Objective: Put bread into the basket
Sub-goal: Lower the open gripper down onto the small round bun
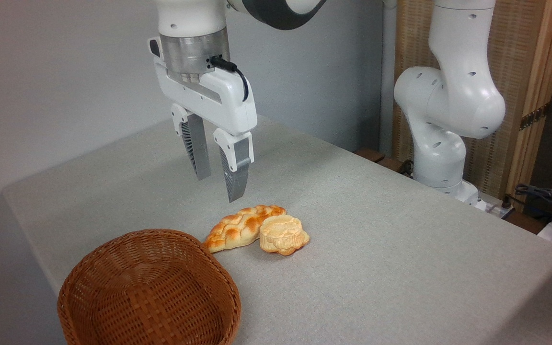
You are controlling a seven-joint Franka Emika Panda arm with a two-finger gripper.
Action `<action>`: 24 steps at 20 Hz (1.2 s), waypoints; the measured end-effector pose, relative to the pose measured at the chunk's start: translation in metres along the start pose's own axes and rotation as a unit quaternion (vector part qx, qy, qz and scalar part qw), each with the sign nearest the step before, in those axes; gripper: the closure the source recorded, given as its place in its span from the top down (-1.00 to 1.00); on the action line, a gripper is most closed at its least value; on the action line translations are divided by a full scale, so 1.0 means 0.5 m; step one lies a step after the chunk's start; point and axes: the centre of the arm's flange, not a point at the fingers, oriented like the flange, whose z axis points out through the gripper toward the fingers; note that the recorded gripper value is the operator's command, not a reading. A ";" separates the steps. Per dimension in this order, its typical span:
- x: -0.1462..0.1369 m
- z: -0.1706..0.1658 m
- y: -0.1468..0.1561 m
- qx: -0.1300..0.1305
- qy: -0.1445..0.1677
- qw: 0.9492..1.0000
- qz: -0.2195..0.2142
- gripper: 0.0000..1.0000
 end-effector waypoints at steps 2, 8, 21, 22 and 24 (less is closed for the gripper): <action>0.001 0.017 0.007 -0.006 -0.008 1.000 0.005 1.00; -0.046 0.131 0.002 -0.035 -0.046 0.997 0.041 1.00; -0.096 0.262 0.020 -0.047 -0.081 0.992 0.088 1.00; -0.095 0.266 0.021 -0.047 -0.082 0.992 0.088 1.00; -0.092 0.272 0.026 -0.048 -0.083 0.991 0.091 1.00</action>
